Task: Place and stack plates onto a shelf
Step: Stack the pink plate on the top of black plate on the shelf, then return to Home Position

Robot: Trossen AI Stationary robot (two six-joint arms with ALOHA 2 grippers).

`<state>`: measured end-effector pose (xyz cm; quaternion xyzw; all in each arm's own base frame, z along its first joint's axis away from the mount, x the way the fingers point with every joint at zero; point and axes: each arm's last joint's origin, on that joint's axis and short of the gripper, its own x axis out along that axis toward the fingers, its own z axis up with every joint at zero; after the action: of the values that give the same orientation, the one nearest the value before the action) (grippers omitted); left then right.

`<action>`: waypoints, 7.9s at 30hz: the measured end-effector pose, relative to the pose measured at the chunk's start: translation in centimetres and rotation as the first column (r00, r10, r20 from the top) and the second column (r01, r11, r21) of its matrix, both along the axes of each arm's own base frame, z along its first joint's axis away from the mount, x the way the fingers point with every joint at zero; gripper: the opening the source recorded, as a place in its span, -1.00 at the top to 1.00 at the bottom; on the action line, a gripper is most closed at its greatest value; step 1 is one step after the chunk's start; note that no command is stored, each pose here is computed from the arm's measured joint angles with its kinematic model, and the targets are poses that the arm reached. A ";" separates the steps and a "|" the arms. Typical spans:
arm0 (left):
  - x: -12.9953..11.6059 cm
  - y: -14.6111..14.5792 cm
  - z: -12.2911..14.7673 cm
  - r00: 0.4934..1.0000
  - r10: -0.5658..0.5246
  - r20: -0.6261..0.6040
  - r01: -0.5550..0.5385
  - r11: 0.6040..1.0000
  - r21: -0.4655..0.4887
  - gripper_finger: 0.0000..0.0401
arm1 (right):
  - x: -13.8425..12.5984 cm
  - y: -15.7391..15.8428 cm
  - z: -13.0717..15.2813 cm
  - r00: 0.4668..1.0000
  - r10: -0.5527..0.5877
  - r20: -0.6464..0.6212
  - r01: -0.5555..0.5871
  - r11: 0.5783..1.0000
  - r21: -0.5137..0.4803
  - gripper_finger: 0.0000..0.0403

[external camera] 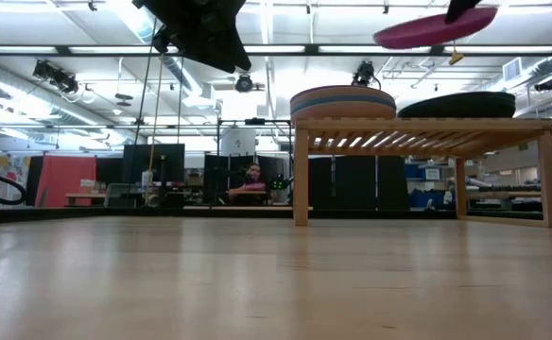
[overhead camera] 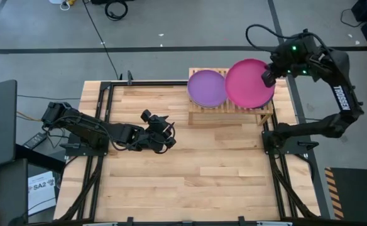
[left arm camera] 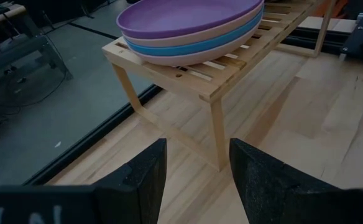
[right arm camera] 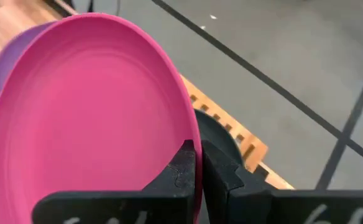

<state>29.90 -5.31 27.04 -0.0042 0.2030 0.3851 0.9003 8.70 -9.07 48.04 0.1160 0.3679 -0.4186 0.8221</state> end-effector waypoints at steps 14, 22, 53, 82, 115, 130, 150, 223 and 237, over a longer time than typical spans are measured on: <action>0.0 0.0 0.0 1.000 0.000 -0.001 0.000 1.000 0.001 0.10 | -0.3 -3.1 -3.5 0.988 -0.072 -0.134 0.084 0.993 0.087 0.92; 0.0 0.0 0.0 1.000 0.000 0.000 0.000 1.000 0.000 0.10 | 0.2 -3.5 -3.6 0.981 -0.139 -0.136 0.150 0.985 0.080 0.92; 0.0 0.0 0.0 1.000 -0.001 -0.001 0.001 1.000 0.000 0.10 | 2.0 -4.2 -5.1 0.904 -0.244 -0.350 0.273 0.961 0.036 0.81; 0.0 0.0 0.0 1.000 -0.001 -0.001 0.001 1.000 0.001 0.10 | 2.0 -4.2 -5.1 0.906 -0.240 -0.348 0.270 0.962 0.039 0.13; 0.8 -0.2 1.1 0.996 -0.080 0.033 0.077 0.995 0.065 0.10 | 19.0 3.2 -5.2 0.787 0.474 0.395 -0.570 0.805 0.168 0.15; -1.1 -0.4 7.8 0.862 -0.453 0.227 0.414 0.888 0.200 0.10 | 21.7 7.2 -3.5 0.553 0.647 0.525 -0.735 0.676 -0.059 0.15; -16.8 3.6 14.5 0.842 -0.469 0.266 0.405 0.876 0.263 0.10 | 7.1 8.9 3.1 0.397 0.668 0.629 -0.728 0.647 -0.228 0.15; -19.7 3.8 -9.0 0.682 -0.593 0.428 0.571 0.797 0.196 0.10 | -1.3 9.2 -24.0 0.203 0.737 0.645 -0.572 0.624 -0.532 0.15; -19.6 5.4 -9.2 0.777 -0.519 0.356 0.429 0.851 0.303 0.10 | -0.1 8.9 -26.8 0.280 0.733 0.620 -0.545 0.653 -0.526 0.15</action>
<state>10.34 0.12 17.83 0.0561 -0.0442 0.1531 0.9856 8.57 -0.20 21.23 0.0432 -0.0714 0.0118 0.9964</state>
